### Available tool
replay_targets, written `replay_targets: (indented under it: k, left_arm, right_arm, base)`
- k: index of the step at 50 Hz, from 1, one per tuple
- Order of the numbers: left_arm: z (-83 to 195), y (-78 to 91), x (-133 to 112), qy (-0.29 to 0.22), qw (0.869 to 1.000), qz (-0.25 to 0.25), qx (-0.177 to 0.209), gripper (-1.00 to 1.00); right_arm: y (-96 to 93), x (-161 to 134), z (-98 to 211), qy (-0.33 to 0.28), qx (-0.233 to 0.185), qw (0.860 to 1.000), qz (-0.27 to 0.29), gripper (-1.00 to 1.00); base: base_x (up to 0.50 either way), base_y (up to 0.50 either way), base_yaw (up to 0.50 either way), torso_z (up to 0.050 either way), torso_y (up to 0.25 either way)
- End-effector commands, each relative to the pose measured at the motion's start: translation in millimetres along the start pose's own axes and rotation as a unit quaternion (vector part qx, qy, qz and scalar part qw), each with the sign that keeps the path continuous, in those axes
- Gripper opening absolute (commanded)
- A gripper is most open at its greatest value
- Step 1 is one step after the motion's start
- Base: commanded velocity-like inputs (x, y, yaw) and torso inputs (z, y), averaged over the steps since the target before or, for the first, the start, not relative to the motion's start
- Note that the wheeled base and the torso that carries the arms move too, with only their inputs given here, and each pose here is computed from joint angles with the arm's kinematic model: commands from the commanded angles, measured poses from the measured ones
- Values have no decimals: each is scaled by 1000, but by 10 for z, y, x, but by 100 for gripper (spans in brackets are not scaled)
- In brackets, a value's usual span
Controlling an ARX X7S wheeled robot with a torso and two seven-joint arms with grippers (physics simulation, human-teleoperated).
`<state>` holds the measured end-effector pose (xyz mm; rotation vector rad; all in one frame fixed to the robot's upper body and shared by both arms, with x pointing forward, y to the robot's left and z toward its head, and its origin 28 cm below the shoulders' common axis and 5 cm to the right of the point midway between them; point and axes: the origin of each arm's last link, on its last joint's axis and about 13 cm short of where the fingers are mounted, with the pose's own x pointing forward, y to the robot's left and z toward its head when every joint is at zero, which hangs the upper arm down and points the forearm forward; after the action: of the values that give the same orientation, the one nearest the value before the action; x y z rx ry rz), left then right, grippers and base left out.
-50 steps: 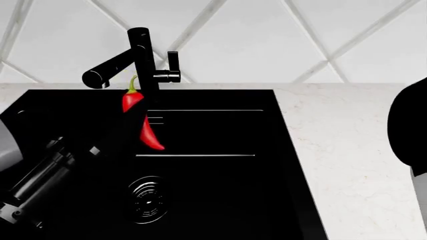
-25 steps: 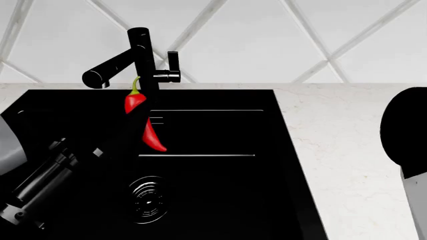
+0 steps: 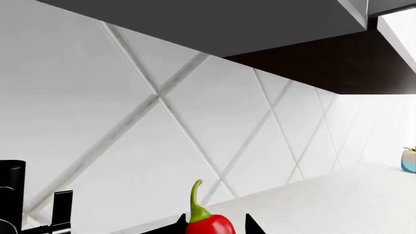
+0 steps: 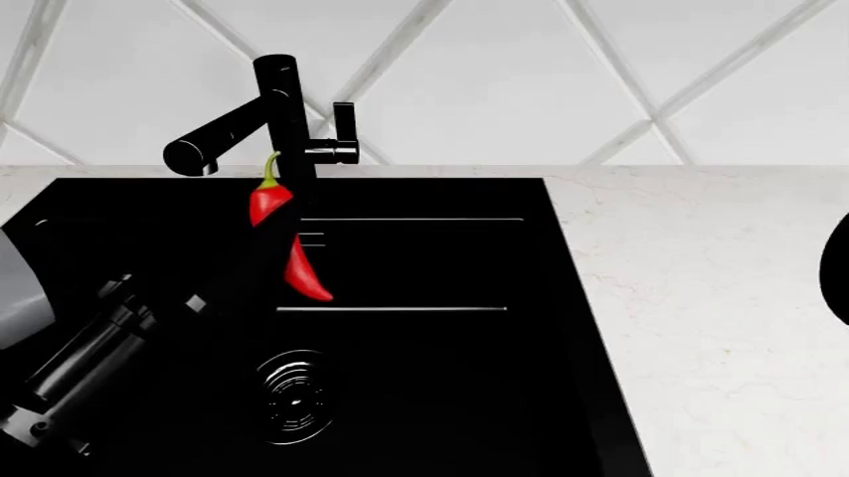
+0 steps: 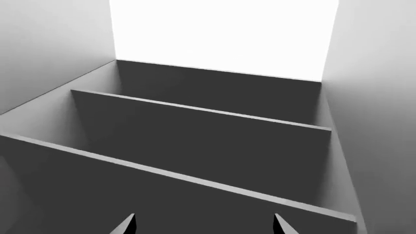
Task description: Pick the chili pepper, brussel sprout from the counter and place them in the cabinet. Then close the cabinet.
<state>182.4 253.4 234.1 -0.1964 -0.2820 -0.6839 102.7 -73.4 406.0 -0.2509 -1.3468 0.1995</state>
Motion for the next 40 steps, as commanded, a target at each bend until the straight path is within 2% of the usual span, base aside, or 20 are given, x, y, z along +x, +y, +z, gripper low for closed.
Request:
replay_targets:
  k: [1,10,19,27,40]
  left_arm:
    - [-1,-9,0,-1,1000,0,-5,-100]
    - [3,-21,-3,-3,1000,-1,-6,-100]
    - [10,-34,15,-3,1000,-7,-7,-100]
    - [13,-40,32,-2,1000,-10,-5,-100]
    - [13,-51,38,-2,1000,-11,-5,-100]
  right_arm:
    - [71,-217,-58,10,2,1000,-2,100]
    - [67,-407,-61,28,17,999,-12,100]
    - [-94,-601,-120,52,44,997,-43,100]
    - [-149,-717,-157,54,60,995,-53,100]
    - [-99,-769,-222,91,82,991,-58,100]
  base:
    - [0,0,0,0,0]
    - [0,0,0,0,0]
    - [0,0,0,0,0]
    - [0,0,0,0,0]
    - [0,0,0,0,0]
